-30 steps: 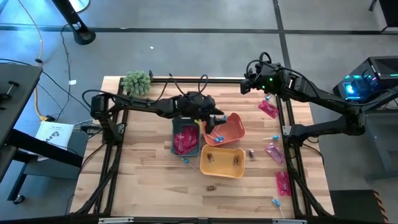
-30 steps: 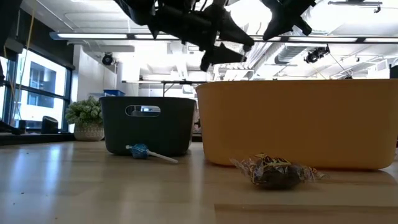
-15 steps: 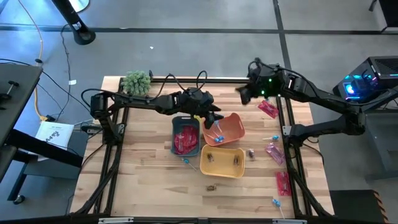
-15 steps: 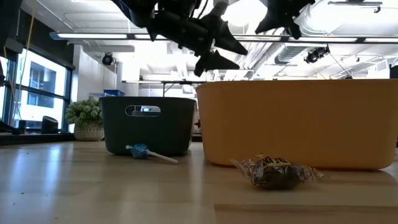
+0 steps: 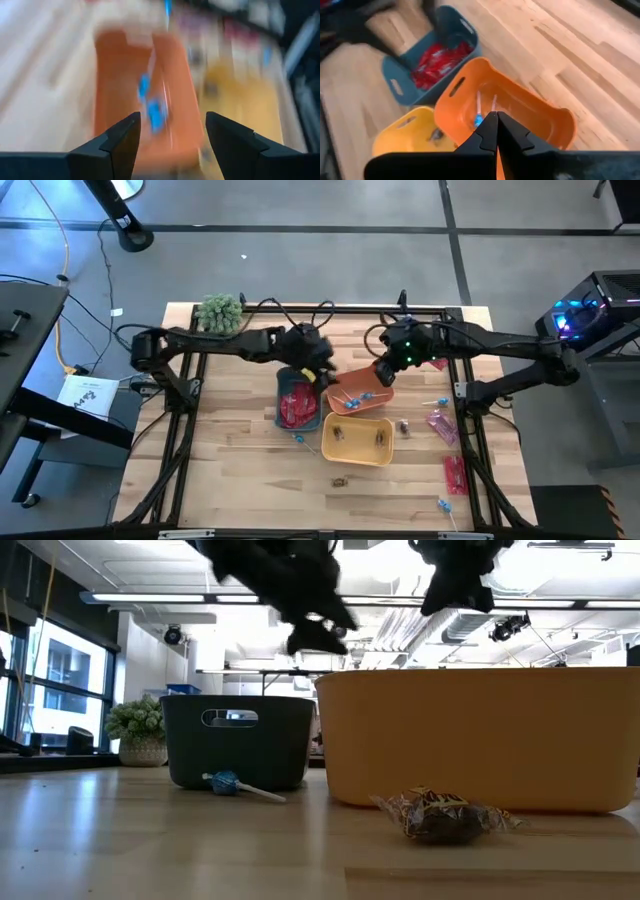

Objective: Sort candy
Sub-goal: Adjust the blue bin

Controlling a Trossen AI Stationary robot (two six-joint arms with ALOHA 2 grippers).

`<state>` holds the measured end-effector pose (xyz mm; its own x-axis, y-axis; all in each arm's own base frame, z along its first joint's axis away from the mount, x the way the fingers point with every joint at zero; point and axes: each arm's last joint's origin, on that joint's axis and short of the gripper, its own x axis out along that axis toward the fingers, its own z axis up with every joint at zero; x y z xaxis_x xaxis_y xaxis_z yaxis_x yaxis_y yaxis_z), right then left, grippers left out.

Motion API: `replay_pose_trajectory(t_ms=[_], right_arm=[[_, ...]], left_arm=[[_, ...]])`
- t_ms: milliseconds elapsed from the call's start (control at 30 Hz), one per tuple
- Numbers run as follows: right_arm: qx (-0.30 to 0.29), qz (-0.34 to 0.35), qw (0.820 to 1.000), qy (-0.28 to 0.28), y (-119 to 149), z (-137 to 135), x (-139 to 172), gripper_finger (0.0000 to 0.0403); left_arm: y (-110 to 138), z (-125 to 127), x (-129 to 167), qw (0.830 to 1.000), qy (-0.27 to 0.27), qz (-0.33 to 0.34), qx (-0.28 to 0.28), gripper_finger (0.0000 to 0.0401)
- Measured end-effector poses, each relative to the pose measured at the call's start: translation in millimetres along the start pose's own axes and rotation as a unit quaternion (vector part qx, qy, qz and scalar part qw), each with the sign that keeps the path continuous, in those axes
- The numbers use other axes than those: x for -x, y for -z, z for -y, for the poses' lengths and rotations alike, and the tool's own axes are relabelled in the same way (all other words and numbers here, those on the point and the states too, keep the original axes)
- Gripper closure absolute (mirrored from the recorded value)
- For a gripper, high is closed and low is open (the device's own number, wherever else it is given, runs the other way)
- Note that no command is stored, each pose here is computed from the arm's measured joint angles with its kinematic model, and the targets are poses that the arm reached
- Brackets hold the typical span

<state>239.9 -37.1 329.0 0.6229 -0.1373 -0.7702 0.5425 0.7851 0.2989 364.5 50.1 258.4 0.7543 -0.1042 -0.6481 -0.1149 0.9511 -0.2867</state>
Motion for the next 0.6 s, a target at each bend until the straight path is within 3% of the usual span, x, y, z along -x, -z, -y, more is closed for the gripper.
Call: replay_pose_trajectory(t_ms=[300,400,533,600], right_arm=[[0.046,0.007,0.999,0.012,-7,4,-10,0.0403],[0.063,0.013,0.998,0.011,-9,6,-10,0.0403],[0.099,0.018,0.995,0.001,-11,5,-10,0.0403],[0.12,0.024,0.992,-0.009,-12,4,-10,0.0403]], left_arm=[[72,53,24,0.979,-0.04,-0.146,-0.136,0.0185],[76,72,29,0.982,-0.045,-0.13,-0.13,0.0185],[69,99,35,0.991,-0.014,-0.065,-0.118,0.0194],[75,106,32,0.989,-0.009,-0.075,-0.131,0.021]])
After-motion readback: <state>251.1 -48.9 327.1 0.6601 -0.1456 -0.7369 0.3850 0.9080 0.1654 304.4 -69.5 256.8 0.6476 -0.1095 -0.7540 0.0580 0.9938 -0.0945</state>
